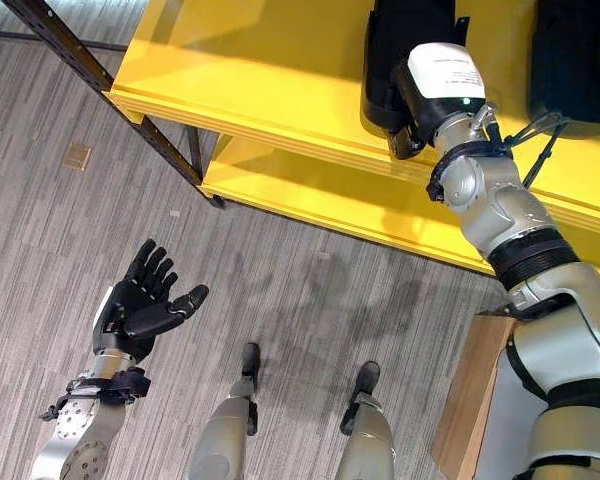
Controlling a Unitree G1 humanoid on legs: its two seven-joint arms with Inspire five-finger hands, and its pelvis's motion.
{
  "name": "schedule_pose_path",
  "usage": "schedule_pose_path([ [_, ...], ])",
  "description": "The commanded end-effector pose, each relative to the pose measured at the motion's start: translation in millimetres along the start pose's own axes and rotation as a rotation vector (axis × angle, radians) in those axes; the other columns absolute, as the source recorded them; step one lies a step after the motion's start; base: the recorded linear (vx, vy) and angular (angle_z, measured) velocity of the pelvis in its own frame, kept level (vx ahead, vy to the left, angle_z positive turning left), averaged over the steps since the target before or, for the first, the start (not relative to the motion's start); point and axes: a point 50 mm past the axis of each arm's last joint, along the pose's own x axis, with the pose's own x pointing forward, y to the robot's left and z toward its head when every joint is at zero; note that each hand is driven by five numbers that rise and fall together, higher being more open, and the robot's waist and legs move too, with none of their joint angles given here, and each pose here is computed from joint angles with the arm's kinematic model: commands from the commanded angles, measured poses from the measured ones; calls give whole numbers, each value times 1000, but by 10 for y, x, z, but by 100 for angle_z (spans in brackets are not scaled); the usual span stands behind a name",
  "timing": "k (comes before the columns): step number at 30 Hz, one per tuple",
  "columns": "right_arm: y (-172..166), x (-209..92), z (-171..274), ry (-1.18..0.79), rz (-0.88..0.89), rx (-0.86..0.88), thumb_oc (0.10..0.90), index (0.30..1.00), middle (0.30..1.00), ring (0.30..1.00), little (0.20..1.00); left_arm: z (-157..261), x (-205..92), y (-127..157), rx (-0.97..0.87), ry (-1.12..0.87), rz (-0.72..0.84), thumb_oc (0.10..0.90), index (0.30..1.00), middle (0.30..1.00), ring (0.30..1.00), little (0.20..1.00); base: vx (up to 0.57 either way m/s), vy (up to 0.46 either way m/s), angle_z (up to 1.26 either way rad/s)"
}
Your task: Move parts from the plastic box to the shelf.
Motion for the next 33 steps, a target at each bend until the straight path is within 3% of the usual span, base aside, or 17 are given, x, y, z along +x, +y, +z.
schedule_pose_path([
  [1, -832, 268, 307, -77, -293, 36, 400, 300, 300, 300, 300, 494, 2, -191, -6, -257, -117, 900, 1000, 1000, 1000, 1000, 0, 0, 0],
  [33, -1108, 400, 228, 49, -421, 138, 400, 300, 300, 300, 300, 532, 22, -164, -48, -284, -104, 900, 1000, 1000, 1000, 1000, 0, -2, 1],
])
